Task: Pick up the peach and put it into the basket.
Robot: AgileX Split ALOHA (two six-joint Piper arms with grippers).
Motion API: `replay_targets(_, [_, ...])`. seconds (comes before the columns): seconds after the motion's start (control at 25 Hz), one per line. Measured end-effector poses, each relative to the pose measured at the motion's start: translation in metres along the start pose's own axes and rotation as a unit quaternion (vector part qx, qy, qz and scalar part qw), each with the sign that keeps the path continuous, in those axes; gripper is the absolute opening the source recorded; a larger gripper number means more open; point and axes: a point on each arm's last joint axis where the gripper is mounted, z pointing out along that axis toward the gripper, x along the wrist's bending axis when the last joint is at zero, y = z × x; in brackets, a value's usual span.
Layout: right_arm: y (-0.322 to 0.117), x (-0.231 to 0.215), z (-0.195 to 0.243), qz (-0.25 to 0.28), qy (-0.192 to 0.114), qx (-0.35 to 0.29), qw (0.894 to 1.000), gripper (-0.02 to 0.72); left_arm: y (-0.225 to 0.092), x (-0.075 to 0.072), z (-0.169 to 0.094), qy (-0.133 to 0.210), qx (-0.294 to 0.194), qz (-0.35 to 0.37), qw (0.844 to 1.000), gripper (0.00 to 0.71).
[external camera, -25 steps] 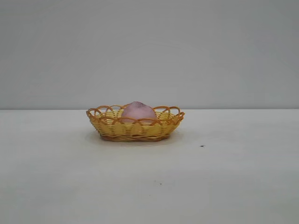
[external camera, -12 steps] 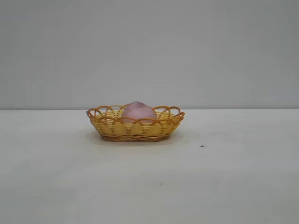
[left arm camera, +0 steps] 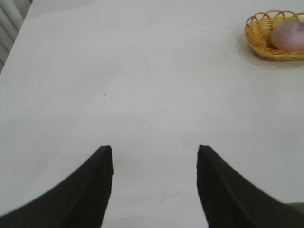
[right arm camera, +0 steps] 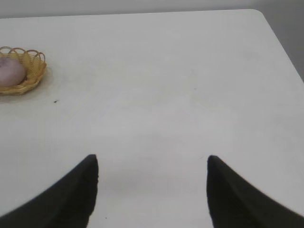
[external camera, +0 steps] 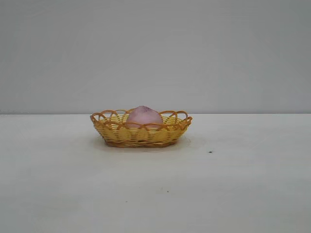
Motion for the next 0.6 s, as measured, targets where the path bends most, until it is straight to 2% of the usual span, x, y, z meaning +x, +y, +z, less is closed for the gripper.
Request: replay_targets(0.6, [0.0000, -0.0001, 0.0000, -0.002, 0.004, 0.000, 1.000, 0.424, 0.0000, 0.0000, 0.0000, 0.000, 0.000, 0.000, 1.000, 0.348])
